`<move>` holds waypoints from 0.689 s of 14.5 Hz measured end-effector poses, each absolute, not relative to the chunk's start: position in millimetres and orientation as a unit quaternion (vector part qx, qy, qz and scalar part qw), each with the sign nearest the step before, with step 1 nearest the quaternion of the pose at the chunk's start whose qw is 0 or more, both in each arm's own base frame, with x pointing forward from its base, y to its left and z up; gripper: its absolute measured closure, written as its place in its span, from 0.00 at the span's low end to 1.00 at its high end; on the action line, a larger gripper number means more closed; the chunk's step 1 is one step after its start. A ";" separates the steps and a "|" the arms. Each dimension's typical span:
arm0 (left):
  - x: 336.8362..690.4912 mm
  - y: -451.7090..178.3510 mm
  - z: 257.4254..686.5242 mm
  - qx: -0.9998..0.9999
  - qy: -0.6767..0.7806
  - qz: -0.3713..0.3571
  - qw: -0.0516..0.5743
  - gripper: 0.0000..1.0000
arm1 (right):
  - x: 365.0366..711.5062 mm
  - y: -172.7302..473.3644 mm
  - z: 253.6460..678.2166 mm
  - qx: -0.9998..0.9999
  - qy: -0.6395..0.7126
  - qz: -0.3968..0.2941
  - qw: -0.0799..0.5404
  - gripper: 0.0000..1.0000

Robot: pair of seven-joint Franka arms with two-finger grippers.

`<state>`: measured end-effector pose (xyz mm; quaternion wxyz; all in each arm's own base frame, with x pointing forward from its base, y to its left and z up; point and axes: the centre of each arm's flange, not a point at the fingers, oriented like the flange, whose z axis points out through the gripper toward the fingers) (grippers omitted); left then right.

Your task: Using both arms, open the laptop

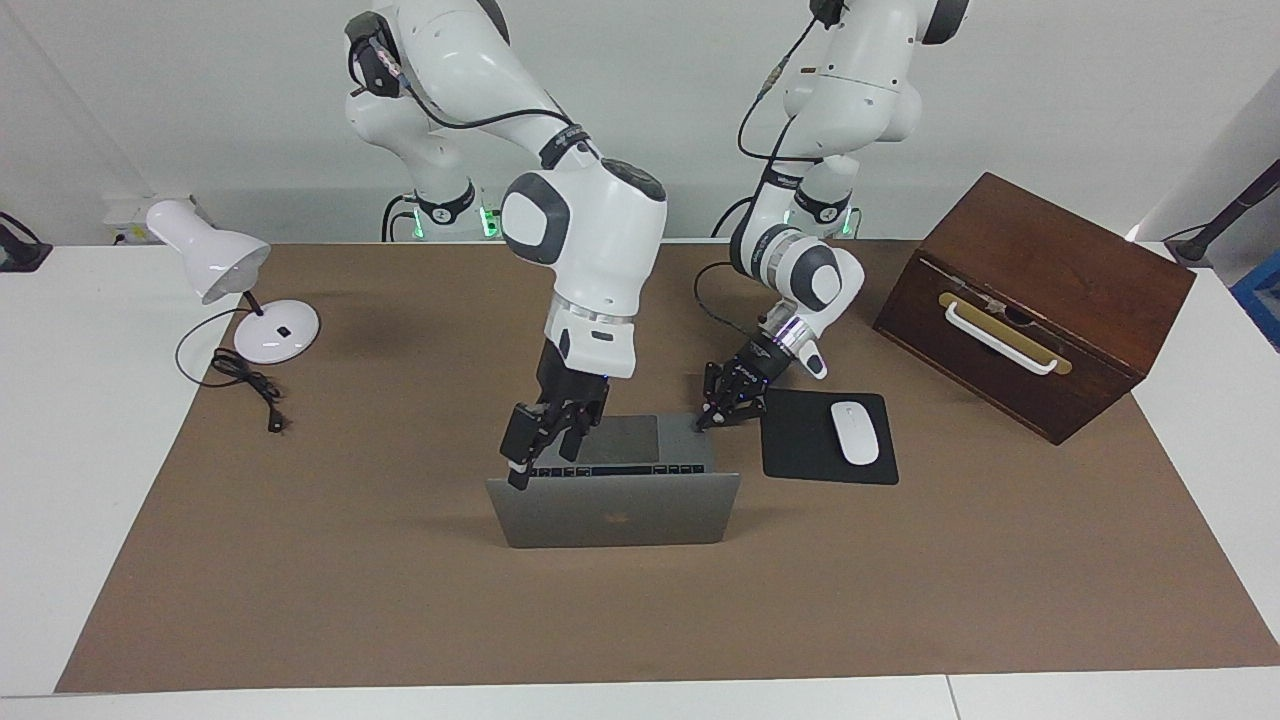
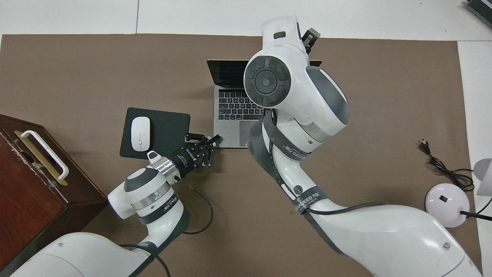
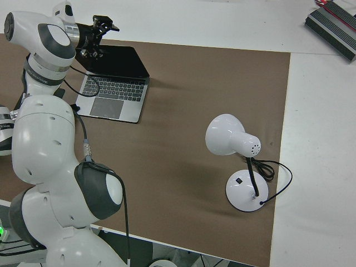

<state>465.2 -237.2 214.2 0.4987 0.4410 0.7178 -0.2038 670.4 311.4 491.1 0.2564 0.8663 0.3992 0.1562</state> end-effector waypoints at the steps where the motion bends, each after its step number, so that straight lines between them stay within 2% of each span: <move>1: 467.0 -236.8 215.5 0.451 0.714 -0.201 0.497 0.99 | 667.9 309.2 495.0 0.871 0.394 0.150 0.251 0.00; 10: 501.3 -216.6 245.8 0.467 0.712 -0.150 0.502 0.99 | 644.8 263.1 552.9 0.919 0.330 0.098 0.193 0.00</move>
